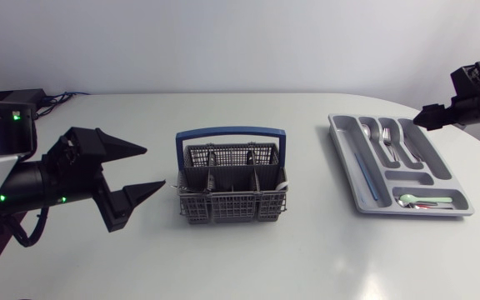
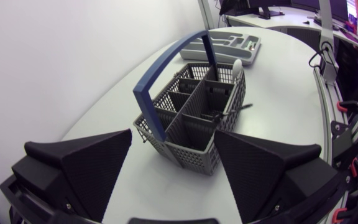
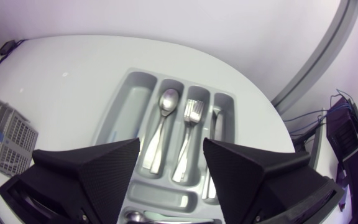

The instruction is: Unload the cutlery basket into the drawer organizer.

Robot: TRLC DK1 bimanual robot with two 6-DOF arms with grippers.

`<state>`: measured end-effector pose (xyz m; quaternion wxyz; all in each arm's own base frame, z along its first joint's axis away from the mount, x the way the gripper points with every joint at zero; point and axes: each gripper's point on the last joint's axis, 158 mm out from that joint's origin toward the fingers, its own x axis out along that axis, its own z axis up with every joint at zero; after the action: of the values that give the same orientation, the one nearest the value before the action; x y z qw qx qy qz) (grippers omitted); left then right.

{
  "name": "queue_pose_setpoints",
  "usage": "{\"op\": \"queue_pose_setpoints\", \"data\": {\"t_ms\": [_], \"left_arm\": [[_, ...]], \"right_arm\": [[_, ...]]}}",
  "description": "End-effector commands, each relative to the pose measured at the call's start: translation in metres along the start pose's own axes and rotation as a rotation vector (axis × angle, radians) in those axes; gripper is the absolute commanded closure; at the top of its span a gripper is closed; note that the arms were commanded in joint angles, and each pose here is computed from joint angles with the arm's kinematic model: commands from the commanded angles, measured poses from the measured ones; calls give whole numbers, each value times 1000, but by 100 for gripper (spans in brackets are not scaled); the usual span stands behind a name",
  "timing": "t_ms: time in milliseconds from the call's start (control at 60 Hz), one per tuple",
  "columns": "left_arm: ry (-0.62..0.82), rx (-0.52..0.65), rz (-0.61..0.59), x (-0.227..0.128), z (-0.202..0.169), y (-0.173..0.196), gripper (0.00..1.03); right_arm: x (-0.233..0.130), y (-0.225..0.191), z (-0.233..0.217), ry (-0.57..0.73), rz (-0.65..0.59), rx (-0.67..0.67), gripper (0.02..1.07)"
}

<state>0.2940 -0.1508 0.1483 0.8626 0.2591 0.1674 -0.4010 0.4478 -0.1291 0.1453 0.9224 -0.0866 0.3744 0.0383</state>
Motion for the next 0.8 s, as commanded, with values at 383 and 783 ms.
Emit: {"op": "queue_pose_setpoints", "data": {"t_ms": [383, 783], "left_arm": [[-28, 166, -106, 28, -6, -30, 13], [-34, 195, -166, 43, -15, -49, 17]], "right_arm": [[-87, 191, -19, -199, 313, -354, 26], [-115, 285, -46, -206, 455, -512, 26]]}}
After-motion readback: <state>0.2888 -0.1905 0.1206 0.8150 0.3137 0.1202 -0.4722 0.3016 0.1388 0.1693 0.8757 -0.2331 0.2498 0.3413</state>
